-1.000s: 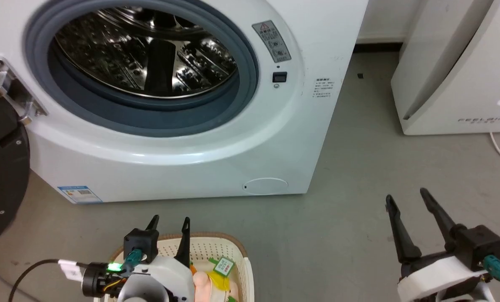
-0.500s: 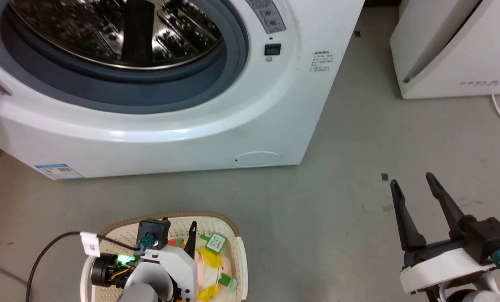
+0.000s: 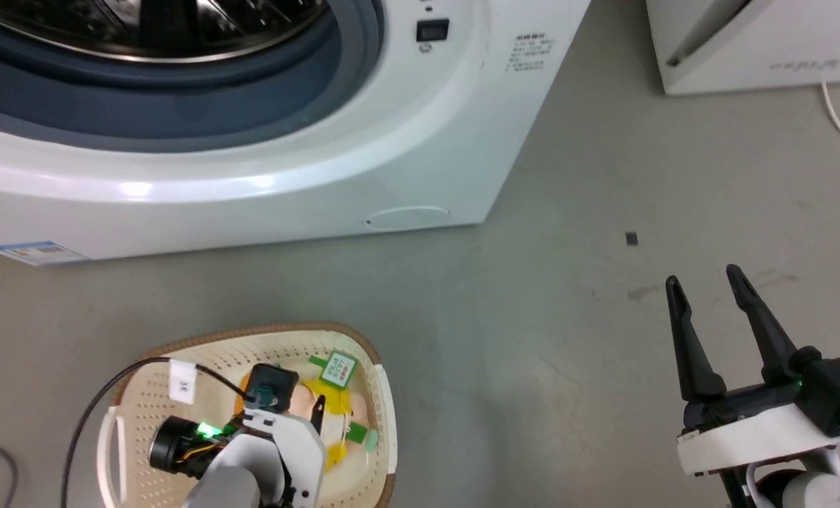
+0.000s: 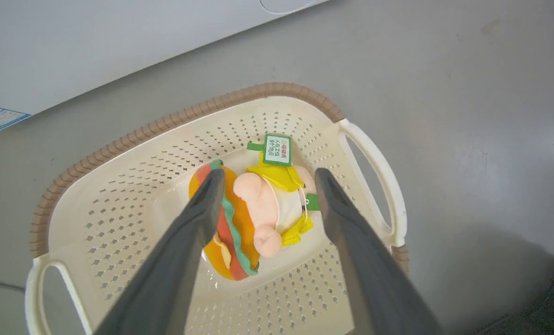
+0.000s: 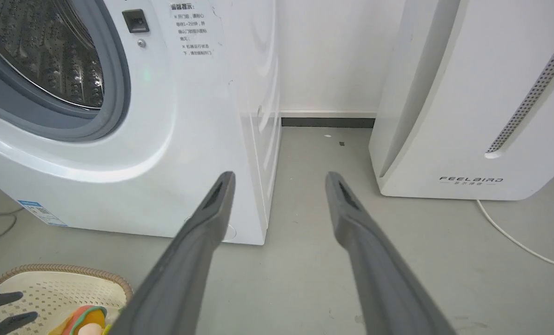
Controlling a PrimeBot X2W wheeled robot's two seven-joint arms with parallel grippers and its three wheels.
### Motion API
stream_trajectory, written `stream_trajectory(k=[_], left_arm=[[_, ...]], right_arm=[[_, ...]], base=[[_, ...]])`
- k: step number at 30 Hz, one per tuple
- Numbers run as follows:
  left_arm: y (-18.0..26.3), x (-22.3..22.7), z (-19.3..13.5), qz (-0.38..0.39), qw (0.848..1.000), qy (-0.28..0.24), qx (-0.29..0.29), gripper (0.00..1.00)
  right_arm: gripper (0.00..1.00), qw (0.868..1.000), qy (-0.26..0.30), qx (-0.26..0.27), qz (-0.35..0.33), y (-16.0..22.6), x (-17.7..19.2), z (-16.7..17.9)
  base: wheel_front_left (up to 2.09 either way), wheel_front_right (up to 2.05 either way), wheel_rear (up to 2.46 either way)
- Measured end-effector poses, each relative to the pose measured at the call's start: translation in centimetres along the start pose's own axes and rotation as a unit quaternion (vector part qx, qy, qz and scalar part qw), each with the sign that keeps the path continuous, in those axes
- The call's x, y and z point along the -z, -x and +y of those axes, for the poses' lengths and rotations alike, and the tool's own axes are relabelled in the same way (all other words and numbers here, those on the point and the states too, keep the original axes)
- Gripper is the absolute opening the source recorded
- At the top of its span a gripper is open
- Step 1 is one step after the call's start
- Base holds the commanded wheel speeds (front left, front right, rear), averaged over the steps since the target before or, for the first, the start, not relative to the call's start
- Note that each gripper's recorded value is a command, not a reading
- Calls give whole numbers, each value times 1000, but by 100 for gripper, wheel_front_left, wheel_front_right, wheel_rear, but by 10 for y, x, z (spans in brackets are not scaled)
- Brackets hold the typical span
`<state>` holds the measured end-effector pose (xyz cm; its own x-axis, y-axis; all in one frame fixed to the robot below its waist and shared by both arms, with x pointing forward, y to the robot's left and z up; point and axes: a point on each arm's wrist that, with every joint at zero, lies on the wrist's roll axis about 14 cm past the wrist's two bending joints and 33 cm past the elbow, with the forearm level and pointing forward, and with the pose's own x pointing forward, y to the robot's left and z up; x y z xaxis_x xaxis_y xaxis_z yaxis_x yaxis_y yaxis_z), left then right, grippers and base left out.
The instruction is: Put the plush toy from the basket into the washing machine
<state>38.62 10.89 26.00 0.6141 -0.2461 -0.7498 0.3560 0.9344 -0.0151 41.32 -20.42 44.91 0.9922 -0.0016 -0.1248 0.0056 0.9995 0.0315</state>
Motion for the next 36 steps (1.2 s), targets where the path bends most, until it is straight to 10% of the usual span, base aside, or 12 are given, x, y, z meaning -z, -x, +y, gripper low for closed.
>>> stream_trajectory(k=[36], left_arm=[[-108,130,18,223,974,-17,32,100]], right_arm=[[100,995,6,34,94,-37,104,-26]], base=[[0,0,0]])
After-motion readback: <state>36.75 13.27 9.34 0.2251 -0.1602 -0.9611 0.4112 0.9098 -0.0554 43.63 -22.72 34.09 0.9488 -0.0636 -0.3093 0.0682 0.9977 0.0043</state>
